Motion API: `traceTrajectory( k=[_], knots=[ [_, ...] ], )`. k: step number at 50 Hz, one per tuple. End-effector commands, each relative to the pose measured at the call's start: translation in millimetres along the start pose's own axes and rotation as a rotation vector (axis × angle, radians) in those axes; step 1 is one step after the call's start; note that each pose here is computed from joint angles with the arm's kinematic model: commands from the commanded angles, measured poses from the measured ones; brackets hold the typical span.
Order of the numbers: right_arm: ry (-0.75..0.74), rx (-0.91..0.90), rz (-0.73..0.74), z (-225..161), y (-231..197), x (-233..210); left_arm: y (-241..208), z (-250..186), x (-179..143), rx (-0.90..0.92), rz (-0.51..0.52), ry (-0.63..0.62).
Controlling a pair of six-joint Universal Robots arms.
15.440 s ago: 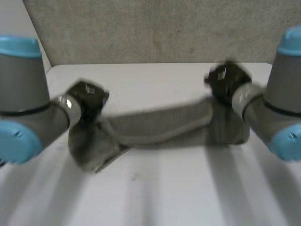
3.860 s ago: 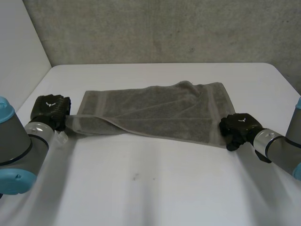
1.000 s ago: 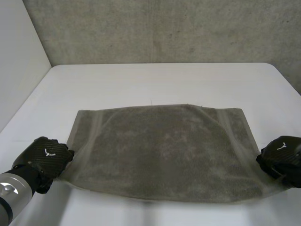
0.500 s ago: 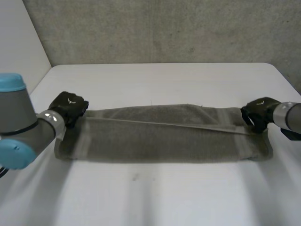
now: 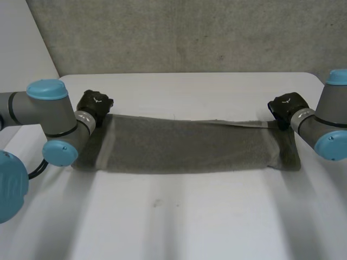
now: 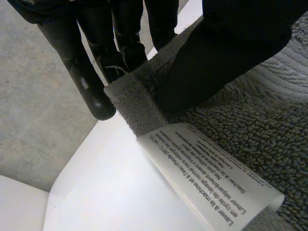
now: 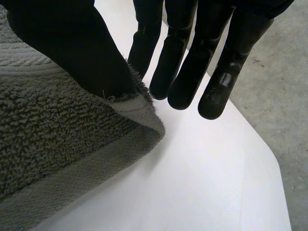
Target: Fold the towel.
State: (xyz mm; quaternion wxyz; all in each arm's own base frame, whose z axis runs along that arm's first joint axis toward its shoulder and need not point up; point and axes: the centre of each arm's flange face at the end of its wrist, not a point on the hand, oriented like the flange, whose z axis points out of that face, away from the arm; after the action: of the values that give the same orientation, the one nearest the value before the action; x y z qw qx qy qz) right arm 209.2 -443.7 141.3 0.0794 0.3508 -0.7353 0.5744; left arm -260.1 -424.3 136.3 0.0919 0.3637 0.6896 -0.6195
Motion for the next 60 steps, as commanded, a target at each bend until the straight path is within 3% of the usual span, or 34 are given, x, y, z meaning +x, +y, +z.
traceTrajectory(
  k=[1,13,20,25,27,28,33,38,50,60],
  knots=[
    [0.031,0.038,-0.008,9.9,-4.6,4.7,1.1,8.3,-2.0,0.010,0.005,-0.025],
    [0.081,0.098,-0.014,-0.3,-32.2,13.9,-15.5,4.8,4.5,0.038,0.005,-0.034],
    [0.106,0.161,0.126,-38.9,-69.2,36.0,-43.2,-6.7,-19.4,0.067,-0.008,-0.112],
    [0.069,0.213,0.231,-89.7,-90.6,40.5,-62.8,-26.4,-43.1,0.077,-0.113,-0.161],
    [0.045,0.212,0.234,-100.3,-91.0,37.8,-69.9,-45.4,-54.8,0.073,-0.220,-0.167],
    [0.026,0.197,0.241,-108.9,-86.2,36.2,-70.0,-45.5,-54.9,0.073,-0.220,-0.167],
    [-0.006,0.096,0.274,-121.6,-53.6,32.0,-68.2,-87.0,-68.8,0.044,-0.433,-0.167],
    [-0.050,-0.015,0.318,-129.2,-18.4,17.0,-62.8,-115.7,-60.5,0.019,-0.531,-0.142],
    [-0.096,-0.110,0.381,-112.1,43.5,-7.7,-44.9,-142.4,-34.3,0.056,-0.549,-0.104],
    [-0.078,-0.089,0.356,-98.9,55.0,-10.0,-38.5,-143.4,-28.9,0.043,-0.551,-0.099]
  ],
)
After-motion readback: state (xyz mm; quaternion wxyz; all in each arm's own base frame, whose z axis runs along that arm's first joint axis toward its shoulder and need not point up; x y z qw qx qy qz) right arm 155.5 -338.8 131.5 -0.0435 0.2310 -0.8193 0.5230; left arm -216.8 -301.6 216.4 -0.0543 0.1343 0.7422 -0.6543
